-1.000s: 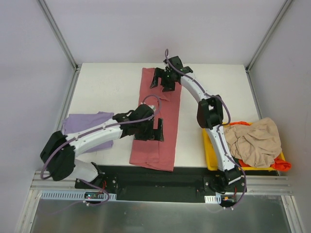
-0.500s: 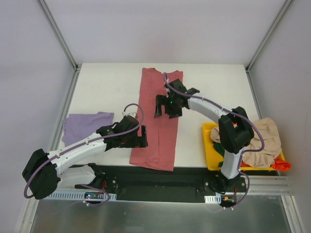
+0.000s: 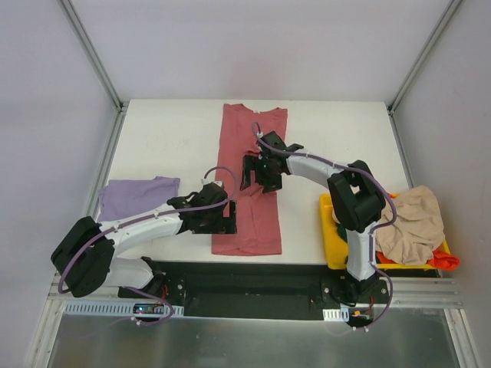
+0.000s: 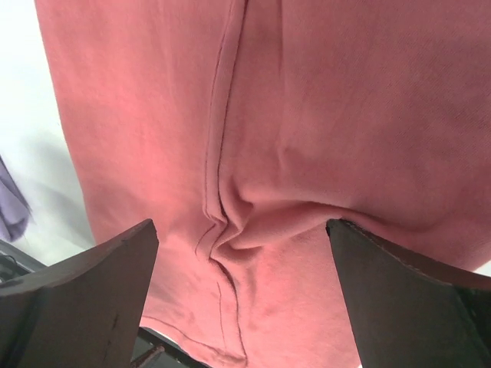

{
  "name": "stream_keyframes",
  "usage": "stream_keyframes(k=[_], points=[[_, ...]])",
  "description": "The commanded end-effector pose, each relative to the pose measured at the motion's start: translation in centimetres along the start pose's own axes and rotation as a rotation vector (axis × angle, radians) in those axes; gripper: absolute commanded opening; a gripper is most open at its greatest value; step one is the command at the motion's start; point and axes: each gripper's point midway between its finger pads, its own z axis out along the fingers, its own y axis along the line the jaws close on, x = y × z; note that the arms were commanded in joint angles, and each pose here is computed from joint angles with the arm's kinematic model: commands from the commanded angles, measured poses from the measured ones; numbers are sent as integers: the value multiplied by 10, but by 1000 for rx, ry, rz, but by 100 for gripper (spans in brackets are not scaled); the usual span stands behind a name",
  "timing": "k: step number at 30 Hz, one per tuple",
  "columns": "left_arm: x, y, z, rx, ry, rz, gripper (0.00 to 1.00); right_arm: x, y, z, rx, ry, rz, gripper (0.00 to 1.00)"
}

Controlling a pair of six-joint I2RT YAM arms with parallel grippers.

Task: Fold and stack the t-shirts
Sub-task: Rotate the tshirt 90 degrees, then grab the bottom of the folded rectangular tshirt with both arms

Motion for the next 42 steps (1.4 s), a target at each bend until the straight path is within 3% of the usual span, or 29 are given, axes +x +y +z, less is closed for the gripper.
stream_keyframes(k=[1,7,12,15,19,25,33,42], points=[[-30,-13,-1,19,-64,21,99,-22,-17,15,14,-29,11,96],[-20,-19,-11,46,-20,30,99,-25,-3,-32,-2,-91,-47,96],[-4,-24,-25,56,-19,77,99,-7,-4,-104,60,-287,-94,96],[5,-30,-26,72,-6,89,98,16,-2,-137,-46,-437,-16,96],[11,-33,-21,63,24,103,90,58,-15,-146,-212,-544,123,96],[19,-32,-6,11,72,120,77,87,-11,-134,-244,-507,129,96],[29,-29,5,-18,124,116,58,111,-21,-92,-39,-372,116,96],[39,-23,14,-65,154,147,47,129,-44,-82,175,-332,81,97]])
